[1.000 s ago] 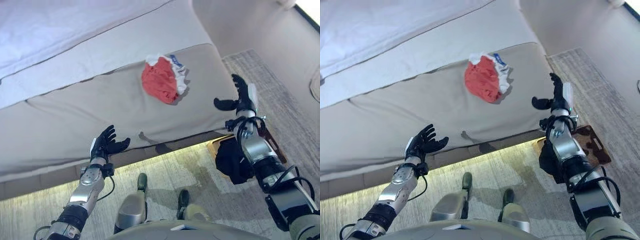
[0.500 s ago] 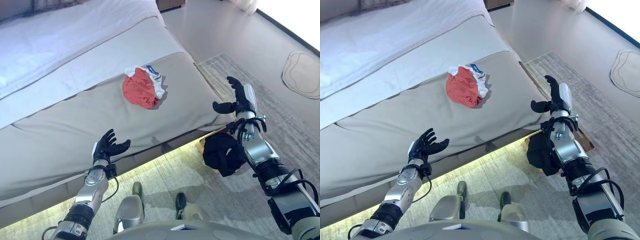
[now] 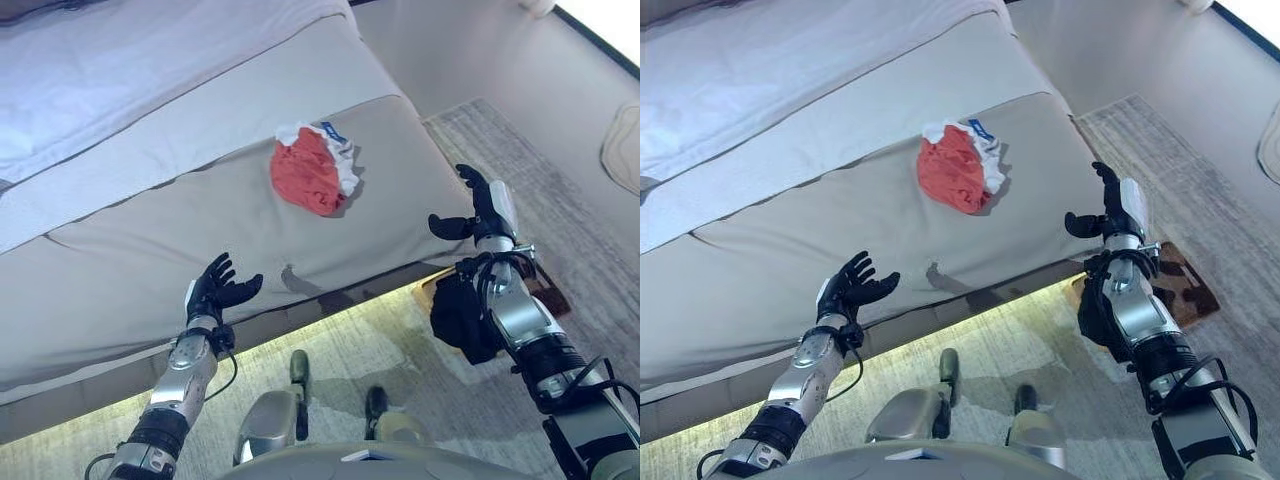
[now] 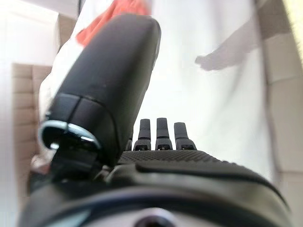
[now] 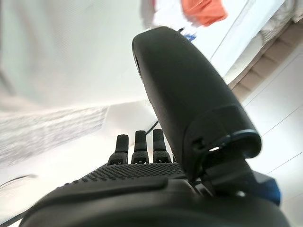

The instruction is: Pick up the clothes from the bed and place them into the basket

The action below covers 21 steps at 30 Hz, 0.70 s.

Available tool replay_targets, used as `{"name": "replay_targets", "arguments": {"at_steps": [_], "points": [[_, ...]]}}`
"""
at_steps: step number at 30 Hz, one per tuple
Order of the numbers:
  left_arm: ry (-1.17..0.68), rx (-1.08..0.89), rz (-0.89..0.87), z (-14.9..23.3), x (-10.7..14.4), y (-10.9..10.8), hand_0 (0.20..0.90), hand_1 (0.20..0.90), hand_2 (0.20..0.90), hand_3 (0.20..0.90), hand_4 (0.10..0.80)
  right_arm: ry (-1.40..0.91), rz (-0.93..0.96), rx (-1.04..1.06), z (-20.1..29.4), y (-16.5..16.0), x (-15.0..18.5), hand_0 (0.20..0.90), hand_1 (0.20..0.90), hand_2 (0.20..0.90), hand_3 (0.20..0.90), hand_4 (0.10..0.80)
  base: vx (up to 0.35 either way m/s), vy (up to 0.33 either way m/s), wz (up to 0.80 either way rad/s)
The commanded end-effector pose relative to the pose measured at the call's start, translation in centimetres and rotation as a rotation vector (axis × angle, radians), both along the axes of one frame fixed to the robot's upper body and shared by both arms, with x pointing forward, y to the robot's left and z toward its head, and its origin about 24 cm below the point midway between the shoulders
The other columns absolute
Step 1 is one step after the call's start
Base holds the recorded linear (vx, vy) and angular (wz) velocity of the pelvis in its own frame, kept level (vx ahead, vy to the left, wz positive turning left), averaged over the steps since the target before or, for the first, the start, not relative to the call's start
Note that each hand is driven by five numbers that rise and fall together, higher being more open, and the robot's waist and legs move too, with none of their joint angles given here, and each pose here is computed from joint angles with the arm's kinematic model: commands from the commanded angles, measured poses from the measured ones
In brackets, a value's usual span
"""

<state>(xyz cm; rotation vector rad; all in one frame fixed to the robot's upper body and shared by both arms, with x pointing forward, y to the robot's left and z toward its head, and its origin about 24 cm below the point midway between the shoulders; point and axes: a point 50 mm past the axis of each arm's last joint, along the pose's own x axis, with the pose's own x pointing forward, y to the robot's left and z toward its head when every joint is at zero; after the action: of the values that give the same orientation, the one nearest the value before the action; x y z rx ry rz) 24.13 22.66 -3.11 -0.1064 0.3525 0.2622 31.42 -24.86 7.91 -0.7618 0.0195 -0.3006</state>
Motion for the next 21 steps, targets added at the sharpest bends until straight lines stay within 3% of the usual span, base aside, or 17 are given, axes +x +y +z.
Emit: {"name": "replay_targets", "arguments": {"at_steps": [1, 7, 13, 18, 21], "points": [[-0.151, 0.088, -0.010, 3.3, 0.4, 1.9, 0.900, 0.900, 0.900, 0.900, 0.800, -0.296, 0.052, -0.079, 6.7, 1.1, 1.8, 0.900, 0.900, 0.900, 0.900, 0.800, 0.143, 0.150, 0.11], [-0.112, 0.103, 0.004, 2.6, -0.5, 2.6, 0.900, 0.900, 0.900, 0.900, 0.800, -0.289, 0.085, -0.071, 5.4, 2.3, 1.2, 0.900, 0.900, 0.900, 0.900, 0.800, 0.113, 0.050, 0.09], [-0.147, 0.092, -0.003, 3.6, 1.1, 2.1, 0.900, 0.900, 0.900, 0.900, 0.800, -0.329, 0.035, -0.081, 7.2, 3.2, 3.2, 0.900, 0.900, 0.900, 0.900, 0.800, 0.094, -0.293, 0.03], [-0.126, 0.069, -0.022, 2.6, 0.3, 1.2, 0.900, 0.900, 0.900, 0.900, 0.800, -0.299, -0.037, -0.111, 7.3, 1.4, 2.9, 0.900, 0.900, 0.900, 0.900, 0.800, 0.148, -0.238, 0.63], [-0.108, 0.065, -0.032, 2.0, 0.1, 0.7, 0.900, 0.900, 0.900, 0.900, 0.800, -0.295, -0.060, -0.121, 7.4, 1.3, 3.4, 0.900, 0.900, 0.900, 0.900, 0.800, 0.104, -0.150, 0.09]]}}
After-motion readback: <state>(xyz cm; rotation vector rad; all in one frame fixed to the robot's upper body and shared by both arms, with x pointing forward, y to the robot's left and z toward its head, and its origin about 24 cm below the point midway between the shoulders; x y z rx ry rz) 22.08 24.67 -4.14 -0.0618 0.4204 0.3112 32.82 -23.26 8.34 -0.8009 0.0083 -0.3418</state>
